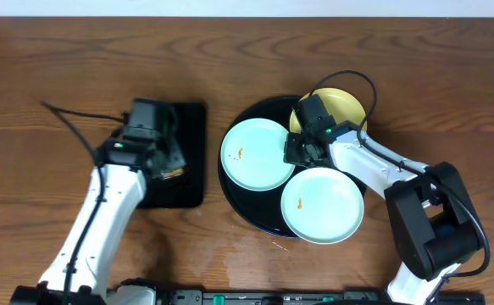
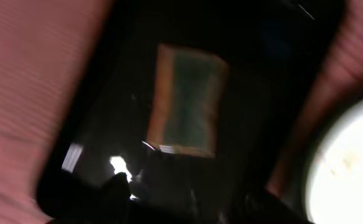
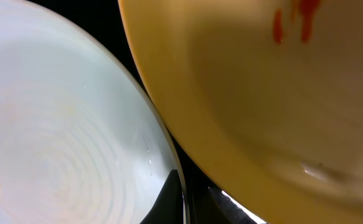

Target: Clean dirty plates on tray and stack at the side

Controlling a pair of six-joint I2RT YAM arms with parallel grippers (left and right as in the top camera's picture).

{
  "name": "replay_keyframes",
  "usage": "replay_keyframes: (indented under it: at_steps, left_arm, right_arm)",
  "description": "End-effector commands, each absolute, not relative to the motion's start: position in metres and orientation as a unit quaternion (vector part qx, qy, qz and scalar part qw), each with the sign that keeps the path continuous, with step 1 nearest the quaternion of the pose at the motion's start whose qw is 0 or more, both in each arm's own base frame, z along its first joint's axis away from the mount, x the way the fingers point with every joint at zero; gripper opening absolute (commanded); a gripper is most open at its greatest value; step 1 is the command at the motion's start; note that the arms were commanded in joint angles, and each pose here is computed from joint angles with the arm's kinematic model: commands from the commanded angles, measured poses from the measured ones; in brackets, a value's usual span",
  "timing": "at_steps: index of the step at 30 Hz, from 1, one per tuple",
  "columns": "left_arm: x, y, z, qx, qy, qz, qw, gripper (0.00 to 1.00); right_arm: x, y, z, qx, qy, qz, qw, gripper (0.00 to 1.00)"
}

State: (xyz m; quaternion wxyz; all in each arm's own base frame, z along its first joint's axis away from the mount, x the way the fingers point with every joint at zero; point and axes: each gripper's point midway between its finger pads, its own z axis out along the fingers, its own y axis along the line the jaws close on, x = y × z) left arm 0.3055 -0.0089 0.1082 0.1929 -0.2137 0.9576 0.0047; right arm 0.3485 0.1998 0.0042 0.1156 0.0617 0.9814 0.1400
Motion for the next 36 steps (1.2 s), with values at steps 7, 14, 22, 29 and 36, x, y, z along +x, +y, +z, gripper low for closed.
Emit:
replay_keyframes:
  at_steps: [7,14,22,29,36]
  left_arm:
    - [0.340,0.003,0.053,-0.141,0.978,0.017,0.153,0.56]
    - [0.341,0.005,-0.001,-0.140,0.985,0.031,0.100,0.39]
    - [0.336,0.000,-0.002,-0.136,0.987,0.018,0.087,0.07]
    - [0.345,0.000,0.044,-0.126,0.981,0.009,0.149,0.53]
    - [0.333,-0.002,0.031,-0.124,0.984,0.012,0.126,0.54]
  right_arm:
    - [0.349,0.206,0.001,0.045,0.982,0.137,0.119,0.01]
    - [0.349,0.206,0.001,0.045,0.983,0.136,0.118,0.01]
    - [0.349,0.206,0.001,0.045,0.983,0.136,0.118,0.01]
    - [0.349,0.206,0.001,0.045,0.983,0.136,0.118,0.01]
    - [0.349,0.206,0.001,0.045,0.983,0.136,0.118,0.01]
